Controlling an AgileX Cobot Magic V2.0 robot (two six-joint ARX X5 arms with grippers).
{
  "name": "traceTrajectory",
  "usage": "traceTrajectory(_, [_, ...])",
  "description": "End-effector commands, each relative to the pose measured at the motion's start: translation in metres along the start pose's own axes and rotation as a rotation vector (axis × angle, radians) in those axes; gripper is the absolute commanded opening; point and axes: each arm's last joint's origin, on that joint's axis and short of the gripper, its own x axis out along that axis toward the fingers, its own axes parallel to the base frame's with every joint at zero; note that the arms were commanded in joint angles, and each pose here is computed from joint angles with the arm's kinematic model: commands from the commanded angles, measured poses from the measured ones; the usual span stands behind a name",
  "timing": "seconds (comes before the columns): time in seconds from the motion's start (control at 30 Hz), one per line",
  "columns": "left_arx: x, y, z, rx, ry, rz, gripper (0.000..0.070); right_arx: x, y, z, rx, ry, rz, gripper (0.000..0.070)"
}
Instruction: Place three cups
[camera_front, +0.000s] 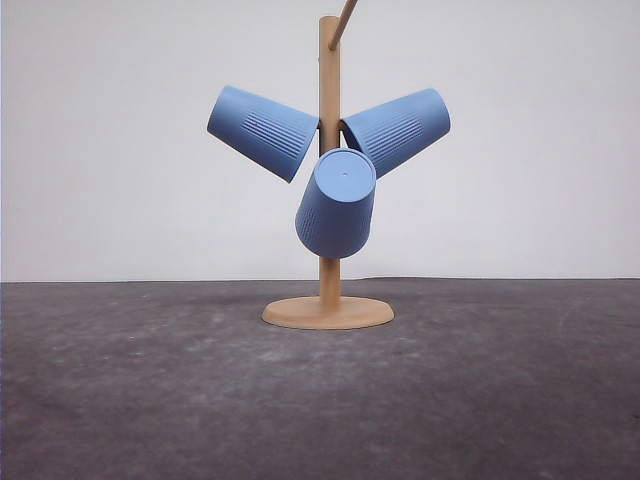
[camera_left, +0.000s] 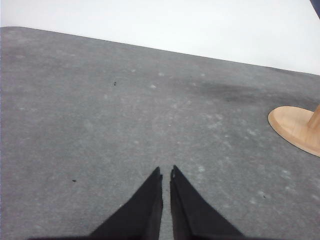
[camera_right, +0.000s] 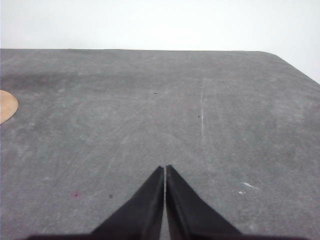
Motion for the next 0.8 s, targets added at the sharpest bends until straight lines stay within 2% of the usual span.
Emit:
traceTrajectory(0.0, [0.0010,0.0006,-0.0044,-0.002,0.019,0.001,0.0003,0.0003,0.0001,-0.0001,-0.007,-0.007,0.000,0.0000])
traceTrajectory(0.77, [0.0010,0.0006,-0.0044,-0.002,0.019,0.001,0.0003,0.0003,0.0001,-0.0001,-0.007,-0.007,0.000,0.0000])
